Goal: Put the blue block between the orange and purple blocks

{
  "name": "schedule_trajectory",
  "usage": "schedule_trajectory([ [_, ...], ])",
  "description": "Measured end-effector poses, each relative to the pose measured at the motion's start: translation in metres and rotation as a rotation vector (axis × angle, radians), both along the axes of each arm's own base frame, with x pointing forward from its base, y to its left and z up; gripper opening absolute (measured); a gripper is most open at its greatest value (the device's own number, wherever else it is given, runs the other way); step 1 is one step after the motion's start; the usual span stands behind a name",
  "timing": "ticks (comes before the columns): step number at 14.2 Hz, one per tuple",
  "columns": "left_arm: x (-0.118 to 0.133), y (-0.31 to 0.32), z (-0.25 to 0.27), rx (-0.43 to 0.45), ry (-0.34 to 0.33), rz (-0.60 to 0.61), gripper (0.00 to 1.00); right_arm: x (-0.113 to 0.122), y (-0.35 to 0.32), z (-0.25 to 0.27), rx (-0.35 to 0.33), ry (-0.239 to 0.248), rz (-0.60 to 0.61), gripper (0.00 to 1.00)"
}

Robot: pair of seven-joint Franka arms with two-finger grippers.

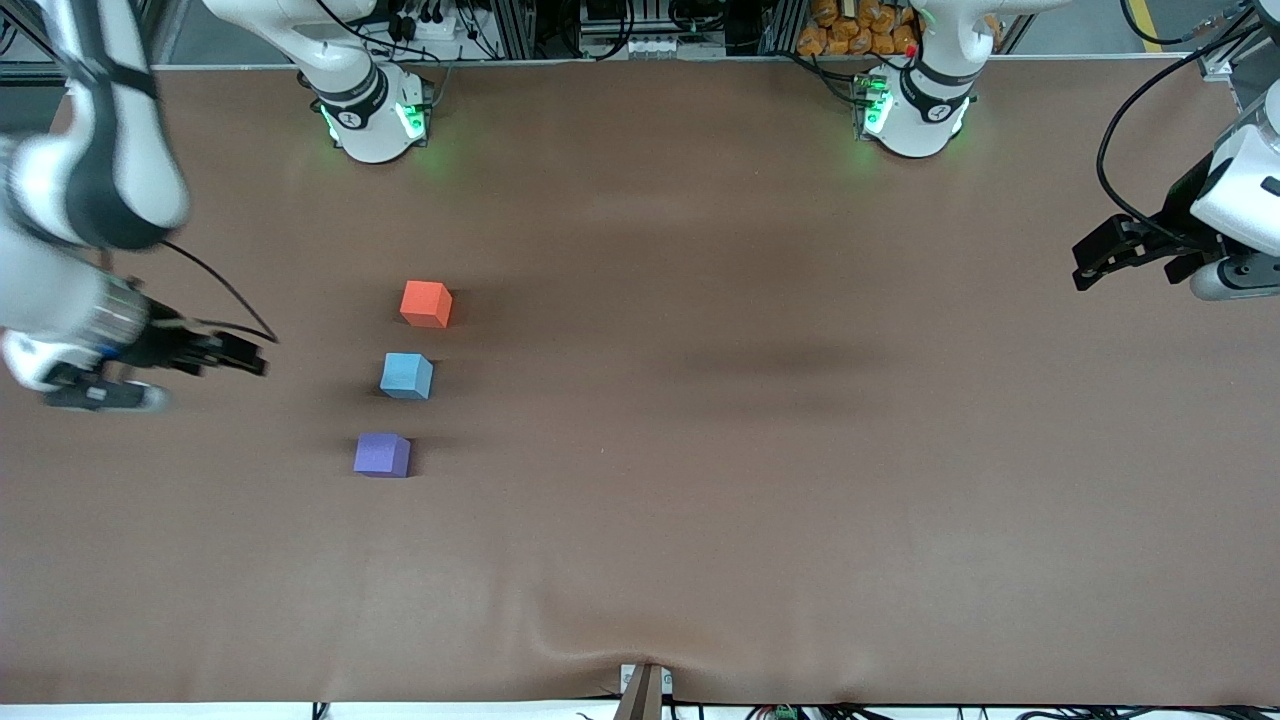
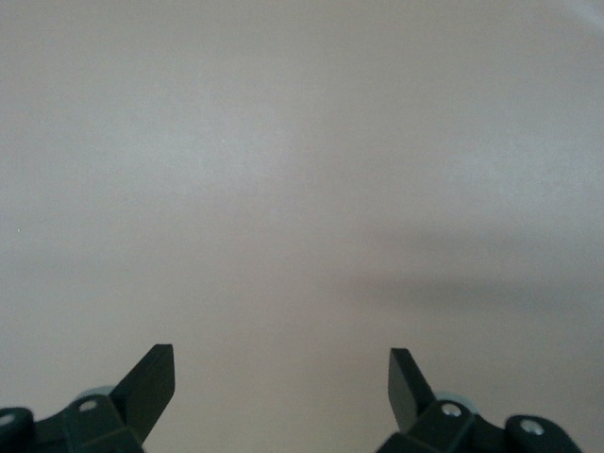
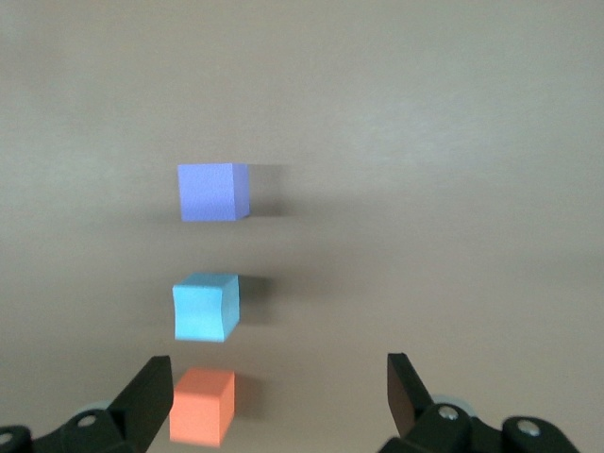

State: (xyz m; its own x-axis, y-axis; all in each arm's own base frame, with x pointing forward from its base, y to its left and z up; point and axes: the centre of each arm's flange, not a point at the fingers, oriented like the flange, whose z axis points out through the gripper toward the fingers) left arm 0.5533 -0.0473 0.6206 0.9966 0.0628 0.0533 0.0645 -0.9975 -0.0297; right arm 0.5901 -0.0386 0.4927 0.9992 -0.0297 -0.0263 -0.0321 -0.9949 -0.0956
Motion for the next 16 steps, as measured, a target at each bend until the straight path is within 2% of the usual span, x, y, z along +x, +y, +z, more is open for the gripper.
schedule_trajectory([
  [3,0.0,0.003,0.0,0.0,0.0,0.005,1.0,-0.013,-0.009,0.079,-0.019,-0.026,0.006,1.0],
  [6,0.001,0.011,0.0,0.0,-0.001,0.018,1.0,-0.042,-0.022,0.123,-0.015,-0.037,-0.012,1.0],
  [10,0.0,0.014,0.001,0.0,-0.002,0.019,1.0,-0.076,-0.022,0.153,-0.006,0.0,-0.053,1.0],
  [16,-0.007,0.008,0.004,0.004,0.023,0.009,1.0,-0.086,-0.023,0.152,-0.069,0.054,-0.057,1.0],
])
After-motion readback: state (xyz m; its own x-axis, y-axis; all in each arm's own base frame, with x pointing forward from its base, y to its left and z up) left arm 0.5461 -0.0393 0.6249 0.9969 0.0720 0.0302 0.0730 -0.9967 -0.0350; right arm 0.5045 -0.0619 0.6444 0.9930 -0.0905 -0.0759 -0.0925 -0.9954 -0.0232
